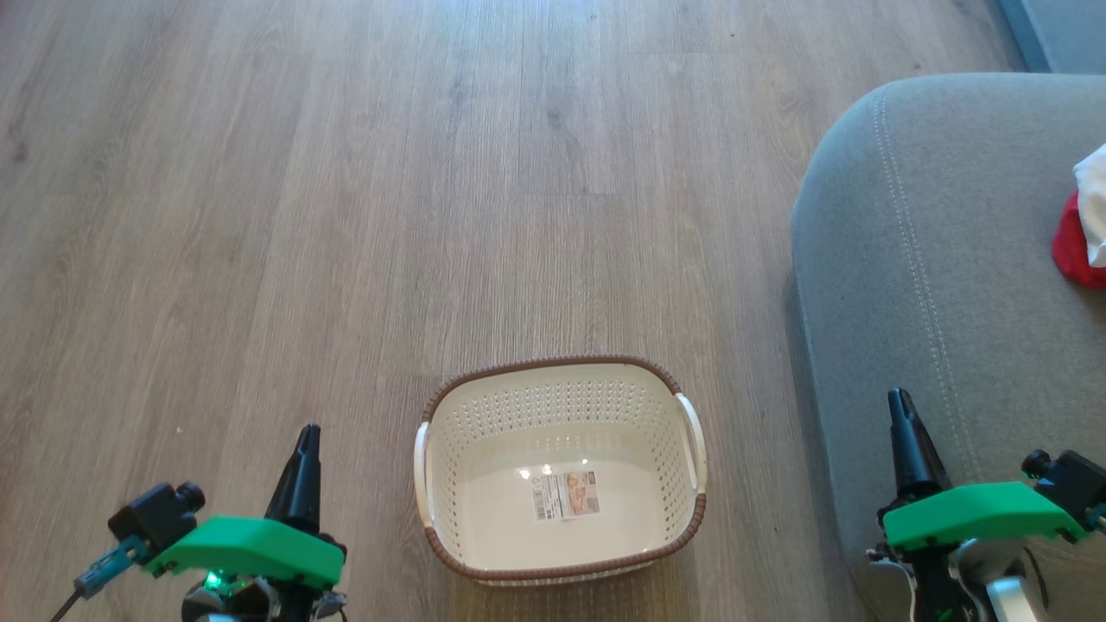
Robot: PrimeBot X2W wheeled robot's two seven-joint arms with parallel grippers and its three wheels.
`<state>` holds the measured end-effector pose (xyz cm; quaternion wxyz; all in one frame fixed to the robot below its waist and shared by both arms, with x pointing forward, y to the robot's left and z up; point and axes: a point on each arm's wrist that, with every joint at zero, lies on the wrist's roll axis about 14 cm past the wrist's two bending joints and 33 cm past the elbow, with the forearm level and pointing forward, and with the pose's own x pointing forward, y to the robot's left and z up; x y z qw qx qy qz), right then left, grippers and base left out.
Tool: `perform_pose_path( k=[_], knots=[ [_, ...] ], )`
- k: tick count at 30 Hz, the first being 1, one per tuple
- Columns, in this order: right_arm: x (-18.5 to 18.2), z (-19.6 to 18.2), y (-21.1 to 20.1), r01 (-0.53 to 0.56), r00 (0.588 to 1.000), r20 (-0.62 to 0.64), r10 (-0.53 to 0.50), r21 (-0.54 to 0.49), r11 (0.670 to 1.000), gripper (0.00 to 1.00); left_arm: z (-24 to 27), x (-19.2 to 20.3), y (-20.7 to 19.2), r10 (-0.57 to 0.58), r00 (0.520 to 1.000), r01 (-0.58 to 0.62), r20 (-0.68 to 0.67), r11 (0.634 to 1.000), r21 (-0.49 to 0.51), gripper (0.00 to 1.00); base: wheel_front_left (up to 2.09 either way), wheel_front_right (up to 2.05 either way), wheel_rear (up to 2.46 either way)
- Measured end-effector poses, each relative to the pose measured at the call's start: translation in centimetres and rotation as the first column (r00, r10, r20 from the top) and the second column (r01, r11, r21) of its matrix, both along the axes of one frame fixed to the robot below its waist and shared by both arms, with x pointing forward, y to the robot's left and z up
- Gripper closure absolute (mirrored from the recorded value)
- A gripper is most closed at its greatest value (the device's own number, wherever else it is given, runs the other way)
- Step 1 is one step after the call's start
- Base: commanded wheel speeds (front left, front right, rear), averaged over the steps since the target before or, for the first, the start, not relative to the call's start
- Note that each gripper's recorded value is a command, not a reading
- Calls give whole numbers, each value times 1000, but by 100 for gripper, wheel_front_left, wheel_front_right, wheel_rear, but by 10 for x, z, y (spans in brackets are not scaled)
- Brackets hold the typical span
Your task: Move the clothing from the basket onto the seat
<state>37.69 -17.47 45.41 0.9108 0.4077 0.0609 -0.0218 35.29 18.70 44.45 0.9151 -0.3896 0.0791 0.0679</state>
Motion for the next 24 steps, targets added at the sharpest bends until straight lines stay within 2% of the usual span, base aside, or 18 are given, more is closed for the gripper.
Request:
perform_pose_path(
  k=[10,24],
  knots=[
    [1,3,-4,22,1000,-1,-22,94,995,100,0,1,-1,6,1000,-6,-4,995,-103,100,0,0,0],
    [0,6,-12,57,998,-9,-56,237,970,100,6,8,-1,17,1000,-14,11,967,-253,100,0,0,0]
  ],
)
